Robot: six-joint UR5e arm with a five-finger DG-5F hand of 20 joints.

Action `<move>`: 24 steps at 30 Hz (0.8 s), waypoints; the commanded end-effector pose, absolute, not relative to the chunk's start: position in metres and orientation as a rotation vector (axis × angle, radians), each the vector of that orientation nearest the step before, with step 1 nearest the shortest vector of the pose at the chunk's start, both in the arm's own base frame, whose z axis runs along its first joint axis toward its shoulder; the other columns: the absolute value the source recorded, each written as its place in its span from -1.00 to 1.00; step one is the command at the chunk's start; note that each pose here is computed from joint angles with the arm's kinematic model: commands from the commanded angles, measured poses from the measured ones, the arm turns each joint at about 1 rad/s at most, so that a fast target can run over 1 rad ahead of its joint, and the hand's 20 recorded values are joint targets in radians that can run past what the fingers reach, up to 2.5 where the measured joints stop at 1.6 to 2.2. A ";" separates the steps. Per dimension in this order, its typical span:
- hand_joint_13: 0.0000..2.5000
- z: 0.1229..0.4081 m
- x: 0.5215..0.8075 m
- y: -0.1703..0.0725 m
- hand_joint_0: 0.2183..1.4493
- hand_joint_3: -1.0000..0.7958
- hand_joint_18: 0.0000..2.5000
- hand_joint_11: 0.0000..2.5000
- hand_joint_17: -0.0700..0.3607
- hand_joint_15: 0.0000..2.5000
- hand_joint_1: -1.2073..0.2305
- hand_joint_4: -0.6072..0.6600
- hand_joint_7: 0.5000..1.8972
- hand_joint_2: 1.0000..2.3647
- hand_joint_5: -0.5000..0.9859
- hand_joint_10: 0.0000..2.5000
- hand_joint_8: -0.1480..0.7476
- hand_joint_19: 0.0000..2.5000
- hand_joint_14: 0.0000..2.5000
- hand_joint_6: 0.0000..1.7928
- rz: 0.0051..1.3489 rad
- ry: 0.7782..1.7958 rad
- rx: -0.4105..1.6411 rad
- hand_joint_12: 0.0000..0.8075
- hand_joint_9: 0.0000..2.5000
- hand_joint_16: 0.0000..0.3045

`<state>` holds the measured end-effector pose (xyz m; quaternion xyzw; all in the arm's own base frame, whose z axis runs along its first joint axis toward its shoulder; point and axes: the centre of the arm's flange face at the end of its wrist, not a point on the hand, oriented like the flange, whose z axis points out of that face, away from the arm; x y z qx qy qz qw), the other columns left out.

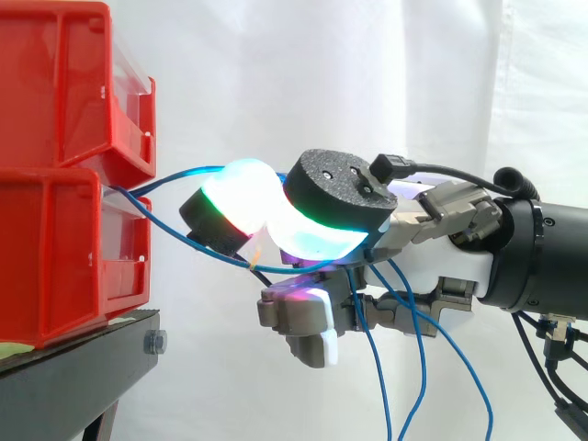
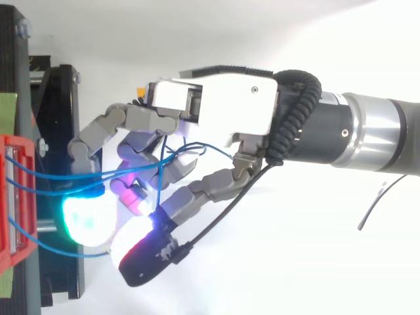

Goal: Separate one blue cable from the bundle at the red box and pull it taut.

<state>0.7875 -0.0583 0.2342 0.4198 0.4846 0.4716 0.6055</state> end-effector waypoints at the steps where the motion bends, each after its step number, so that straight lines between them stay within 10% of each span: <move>1: -0.20 0.234 0.788 -0.057 -0.19 -0.44 -0.27 0.11 -0.21 0.00 -0.69 0.05 -0.45 -1.00 -0.61 0.26 -0.18 -0.18 -0.98 0.01 1.091 1.121 0.971 -0.04 -0.34 -0.71; 6: -0.34 0.234 0.788 -0.055 -0.49 -0.44 -0.38 0.08 -0.14 -0.20 -0.77 0.15 -0.52 -1.00 -0.66 0.16 -0.11 -0.31 -0.98 -0.01 1.091 1.121 0.972 -0.01 -0.42 -0.67; 13: -0.62 0.233 0.787 -0.053 -0.69 -0.44 -0.66 0.21 -0.02 -0.61 -0.55 0.35 -0.58 -1.00 -0.70 -1.00 0.07 -0.61 -0.99 -0.13 1.092 1.121 0.977 0.06 -0.46 -0.59; 24: -0.42 0.233 0.788 -0.053 -0.41 -0.44 -0.57 0.12 -0.17 -0.48 0.03 0.20 -0.57 -1.00 -0.63 -0.99 -0.03 -0.50 -0.98 -0.14 1.094 1.118 0.976 -0.07 -0.27 -0.68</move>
